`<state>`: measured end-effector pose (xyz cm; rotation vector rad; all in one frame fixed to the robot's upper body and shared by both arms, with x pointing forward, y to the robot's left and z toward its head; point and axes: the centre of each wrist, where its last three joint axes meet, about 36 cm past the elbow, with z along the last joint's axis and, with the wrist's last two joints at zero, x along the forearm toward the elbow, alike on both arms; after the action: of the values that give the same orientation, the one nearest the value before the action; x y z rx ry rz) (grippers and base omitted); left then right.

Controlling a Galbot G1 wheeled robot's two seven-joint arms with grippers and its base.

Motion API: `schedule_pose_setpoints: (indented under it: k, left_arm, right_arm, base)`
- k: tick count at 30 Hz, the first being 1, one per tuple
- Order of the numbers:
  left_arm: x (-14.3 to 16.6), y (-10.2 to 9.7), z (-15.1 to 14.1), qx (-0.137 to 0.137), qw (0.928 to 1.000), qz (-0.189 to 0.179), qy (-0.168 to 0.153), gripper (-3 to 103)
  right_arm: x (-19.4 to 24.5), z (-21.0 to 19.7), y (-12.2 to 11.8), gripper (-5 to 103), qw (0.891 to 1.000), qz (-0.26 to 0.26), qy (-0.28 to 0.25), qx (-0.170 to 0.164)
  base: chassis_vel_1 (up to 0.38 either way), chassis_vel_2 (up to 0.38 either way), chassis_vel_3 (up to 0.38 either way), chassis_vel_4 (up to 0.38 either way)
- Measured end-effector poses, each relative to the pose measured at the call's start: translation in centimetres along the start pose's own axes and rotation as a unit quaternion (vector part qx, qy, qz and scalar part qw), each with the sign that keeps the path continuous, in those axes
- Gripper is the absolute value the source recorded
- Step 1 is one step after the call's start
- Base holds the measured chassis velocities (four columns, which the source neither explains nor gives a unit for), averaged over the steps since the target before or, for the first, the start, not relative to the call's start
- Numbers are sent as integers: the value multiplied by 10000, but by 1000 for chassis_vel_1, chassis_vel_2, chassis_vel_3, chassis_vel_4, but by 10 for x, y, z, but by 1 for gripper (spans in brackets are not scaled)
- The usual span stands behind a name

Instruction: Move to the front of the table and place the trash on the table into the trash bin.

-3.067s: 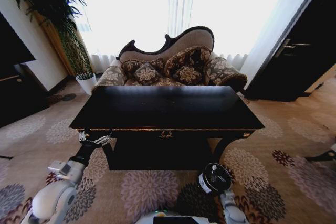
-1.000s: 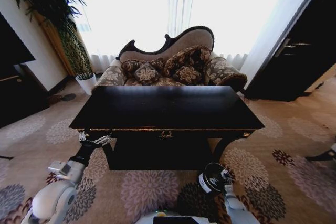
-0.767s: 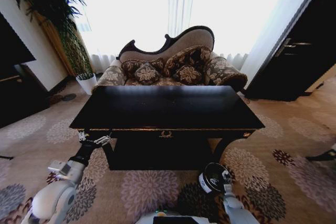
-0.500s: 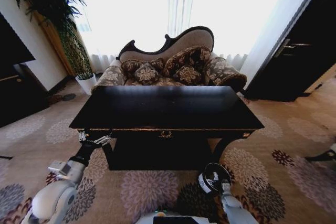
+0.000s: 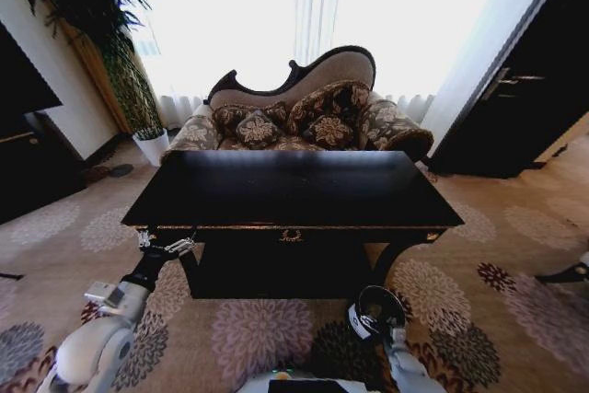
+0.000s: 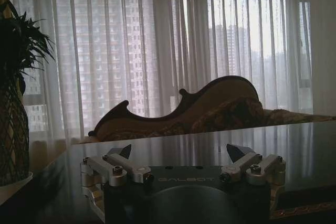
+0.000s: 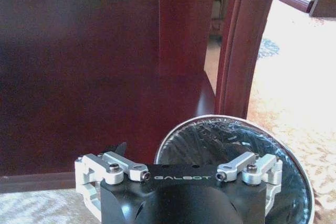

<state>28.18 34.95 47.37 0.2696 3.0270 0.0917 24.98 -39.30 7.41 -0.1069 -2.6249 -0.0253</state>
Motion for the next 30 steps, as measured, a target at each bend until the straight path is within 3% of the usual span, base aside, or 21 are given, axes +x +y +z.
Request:
schedule_pose_setpoints:
  k: [9,23,30]
  left_arm:
    - [0,0,0,0,10000,-1,0,100]
    - [0,0,0,0,10000,-1,0,100]
    - [0,0,0,0,10000,-1,0,100]
  right_arm:
    - [67,-8,28,100,9946,46,-732,-731]
    - [126,-79,31,100,9773,84,-1936,-857]
    - [157,-142,21,100,9605,156,-2651,-834]
  base:
    - [0,0,0,0]
    - [0,0,0,0]
    - [0,0,0,0]
